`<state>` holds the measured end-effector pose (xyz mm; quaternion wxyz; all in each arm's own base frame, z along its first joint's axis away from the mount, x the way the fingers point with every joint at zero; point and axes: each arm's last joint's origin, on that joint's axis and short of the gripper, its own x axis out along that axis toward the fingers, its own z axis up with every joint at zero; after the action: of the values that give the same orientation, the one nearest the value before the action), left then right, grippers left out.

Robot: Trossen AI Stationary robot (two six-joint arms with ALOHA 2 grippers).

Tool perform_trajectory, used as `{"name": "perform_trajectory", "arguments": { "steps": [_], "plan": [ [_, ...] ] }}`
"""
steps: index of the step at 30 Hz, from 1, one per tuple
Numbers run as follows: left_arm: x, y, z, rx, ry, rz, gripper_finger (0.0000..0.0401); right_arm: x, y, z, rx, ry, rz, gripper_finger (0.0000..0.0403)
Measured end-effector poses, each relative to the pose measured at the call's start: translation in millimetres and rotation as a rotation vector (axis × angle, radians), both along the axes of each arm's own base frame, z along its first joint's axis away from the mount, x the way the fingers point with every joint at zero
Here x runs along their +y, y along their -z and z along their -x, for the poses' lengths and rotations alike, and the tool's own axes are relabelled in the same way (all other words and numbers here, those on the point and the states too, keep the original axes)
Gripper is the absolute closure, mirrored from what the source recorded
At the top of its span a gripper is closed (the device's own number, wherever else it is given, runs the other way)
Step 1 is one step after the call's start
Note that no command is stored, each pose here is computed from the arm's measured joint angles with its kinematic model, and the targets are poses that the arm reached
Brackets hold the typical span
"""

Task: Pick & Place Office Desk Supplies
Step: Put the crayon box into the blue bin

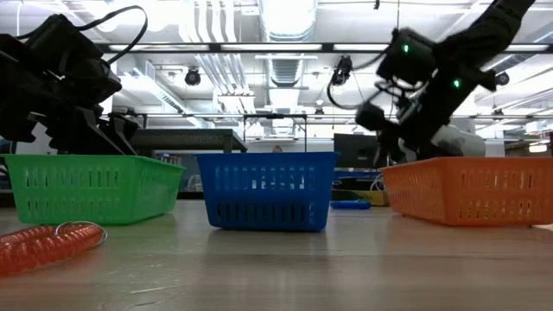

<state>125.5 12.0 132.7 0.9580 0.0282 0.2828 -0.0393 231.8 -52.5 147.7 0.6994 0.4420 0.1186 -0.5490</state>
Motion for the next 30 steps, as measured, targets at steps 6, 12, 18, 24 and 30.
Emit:
{"name": "perform_trajectory", "arguments": {
  "steps": [6,12,18,24,30],
  "plan": [
    [0.0,0.0,0.0,0.0,0.0,0.0,0.0262,-8.7,-15.0,-3.0,0.036,-0.04,0.029,0.0265],
    [0.0,0.0,0.0,0.0,0.0,0.0,0.0262,-30.4,-2.0,-2.6,0.084,-0.043,-0.049,0.027],
    [0.0,0.0,0.0,0.0,0.0,0.0,0.0262,-50.6,7.6,-9.5,0.114,-0.074,-0.124,0.0271],
    [0.0,0.0,0.0,0.0,0.0,0.0,0.0262,-63.4,18.7,-24.1,0.126,-0.114,-0.196,0.0275],
    [0.0,0.1,0.0,0.001,0.0,0.0,0.0262,-70.1,20.2,-47.4,0.117,-0.214,-0.229,0.0276]
  ]
}}
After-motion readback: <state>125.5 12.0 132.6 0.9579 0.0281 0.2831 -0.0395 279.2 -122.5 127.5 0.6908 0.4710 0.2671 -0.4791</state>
